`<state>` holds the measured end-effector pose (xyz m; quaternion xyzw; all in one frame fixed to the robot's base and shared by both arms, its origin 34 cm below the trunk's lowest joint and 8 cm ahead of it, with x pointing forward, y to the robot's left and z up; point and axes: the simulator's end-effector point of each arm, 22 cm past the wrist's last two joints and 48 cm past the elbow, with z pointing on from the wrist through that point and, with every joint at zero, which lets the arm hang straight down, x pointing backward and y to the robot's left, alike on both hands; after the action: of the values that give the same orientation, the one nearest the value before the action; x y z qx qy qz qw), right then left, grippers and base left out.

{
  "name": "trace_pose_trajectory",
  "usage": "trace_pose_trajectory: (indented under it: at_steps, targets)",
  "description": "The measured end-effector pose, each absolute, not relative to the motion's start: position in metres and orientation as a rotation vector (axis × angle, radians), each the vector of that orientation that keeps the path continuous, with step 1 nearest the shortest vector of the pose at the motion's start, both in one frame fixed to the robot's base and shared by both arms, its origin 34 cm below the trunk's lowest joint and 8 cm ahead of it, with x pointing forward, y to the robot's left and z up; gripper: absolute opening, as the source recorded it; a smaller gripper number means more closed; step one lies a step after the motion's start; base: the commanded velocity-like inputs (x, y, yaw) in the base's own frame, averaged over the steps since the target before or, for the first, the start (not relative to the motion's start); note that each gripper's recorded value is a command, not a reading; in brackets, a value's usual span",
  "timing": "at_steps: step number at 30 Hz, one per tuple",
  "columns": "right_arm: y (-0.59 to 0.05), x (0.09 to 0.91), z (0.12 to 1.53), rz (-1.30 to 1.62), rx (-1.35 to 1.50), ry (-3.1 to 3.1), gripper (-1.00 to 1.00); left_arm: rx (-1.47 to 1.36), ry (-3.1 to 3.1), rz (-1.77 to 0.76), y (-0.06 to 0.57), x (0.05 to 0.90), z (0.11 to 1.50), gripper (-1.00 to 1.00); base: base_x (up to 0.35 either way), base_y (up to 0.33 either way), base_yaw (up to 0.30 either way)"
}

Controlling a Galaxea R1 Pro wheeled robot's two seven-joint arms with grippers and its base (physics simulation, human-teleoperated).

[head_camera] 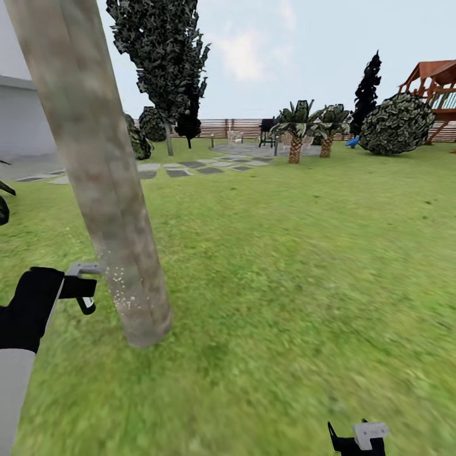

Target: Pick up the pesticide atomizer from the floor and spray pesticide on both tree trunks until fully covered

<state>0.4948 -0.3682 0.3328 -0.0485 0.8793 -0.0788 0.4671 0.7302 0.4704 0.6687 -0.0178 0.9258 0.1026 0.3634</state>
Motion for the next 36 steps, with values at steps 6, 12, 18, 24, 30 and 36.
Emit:
trace_pose_trajectory:
  at_steps: [6, 12, 18, 24, 30, 36]
  targets:
    - [-0.368, 0.495, 0.333, -0.193, -0.119, 2.158, 1.00, -0.046, 2.385, 0.265, 0.471, 0.730, 0.668, -1.00, 0.179, -0.238, 0.001]
    - [-0.368, 0.494, 0.332, -0.192, -0.120, 2.159, 1.00, -0.043, 2.387, 0.266, 0.470, 0.730, 0.666, -1.00, 0.130, -0.250, 0.015]
    - [-0.368, 0.495, 0.333, -0.193, -0.120, 2.158, 1.00, -0.047, 2.389, 0.267, 0.471, 0.729, 0.666, -1.00, 0.089, -0.267, 0.232]
    - [-0.368, 0.495, 0.333, -0.193, -0.120, 2.158, 1.00, -0.046, 2.390, 0.269, 0.472, 0.729, 0.666, -1.00, 0.036, -0.272, 0.128]
    - [-0.368, 0.495, 0.333, -0.193, -0.119, 2.158, 1.00, -0.050, 2.399, 0.267, 0.473, 0.727, 0.662, -1.00, 0.068, -0.262, 0.003]
    - [-0.368, 0.495, 0.333, -0.193, -0.120, 2.158, 1.00, -0.054, 2.430, 0.263, 0.473, 0.721, 0.647, -1.00, 0.165, -0.183, 0.032]
